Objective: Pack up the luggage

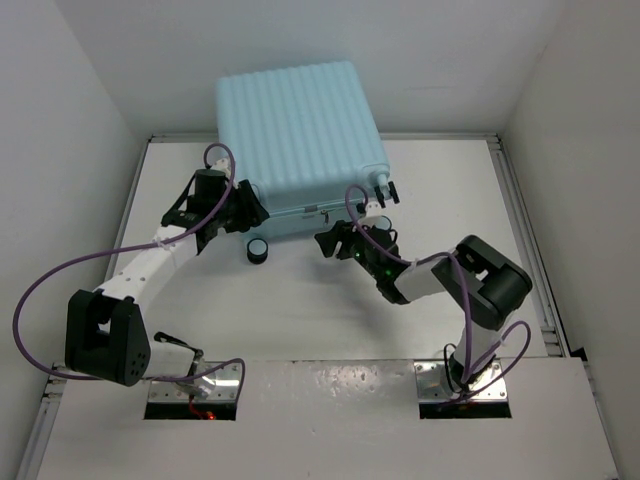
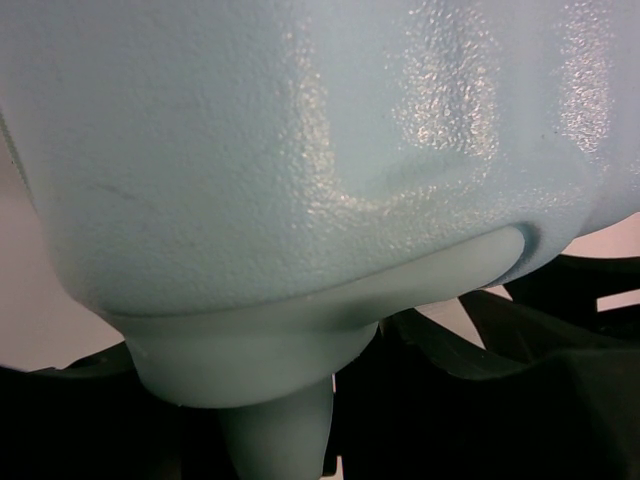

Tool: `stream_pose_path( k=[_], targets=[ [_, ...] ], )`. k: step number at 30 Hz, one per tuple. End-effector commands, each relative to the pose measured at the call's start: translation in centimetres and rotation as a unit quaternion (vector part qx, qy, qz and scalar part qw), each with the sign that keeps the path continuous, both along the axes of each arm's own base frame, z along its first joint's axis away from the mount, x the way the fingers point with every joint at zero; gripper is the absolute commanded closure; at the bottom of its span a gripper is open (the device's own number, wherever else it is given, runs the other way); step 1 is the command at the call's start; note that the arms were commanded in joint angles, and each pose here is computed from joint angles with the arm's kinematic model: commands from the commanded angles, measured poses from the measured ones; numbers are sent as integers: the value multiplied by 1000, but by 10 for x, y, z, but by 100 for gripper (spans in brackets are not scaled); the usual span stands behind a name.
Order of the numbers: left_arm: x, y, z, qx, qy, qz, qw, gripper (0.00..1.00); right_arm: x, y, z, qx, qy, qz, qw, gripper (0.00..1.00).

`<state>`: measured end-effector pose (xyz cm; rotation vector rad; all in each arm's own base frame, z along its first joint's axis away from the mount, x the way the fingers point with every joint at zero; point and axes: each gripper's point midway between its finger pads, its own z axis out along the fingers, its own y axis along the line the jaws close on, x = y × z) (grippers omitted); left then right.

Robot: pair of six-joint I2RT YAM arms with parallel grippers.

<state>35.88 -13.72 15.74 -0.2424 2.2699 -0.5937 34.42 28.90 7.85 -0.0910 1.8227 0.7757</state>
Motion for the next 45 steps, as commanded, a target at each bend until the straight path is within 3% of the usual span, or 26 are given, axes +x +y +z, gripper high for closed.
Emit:
stream_pose_path(
  k=[1, 26, 30, 33, 34, 45],
  targets=[
    [-18, -48, -27, -19, 20, -117, 993, 80, 20, 1, 24, 16, -41, -16, 999, 37],
    [-17, -47, -32, -15, 25, -114, 993, 80, 58, 9, 33, 23, -80, -1, 997, 44],
    [-17, -47, -35, -14, 29, -114, 993, 80, 60, 14, 36, 26, -90, 15, 995, 61],
    [-17, -47, -35, -14, 30, -114, 993, 80, 58, 17, 37, 27, -93, 24, 995, 83],
    [-17, -47, -35, -14, 30, -114, 993, 80, 59, 15, 37, 28, -93, 22, 995, 100],
    [-14, -38, -37, -7, 33, -97, 995, 80, 44, -16, 29, -2, -83, -16, 996, 100]
  ],
)
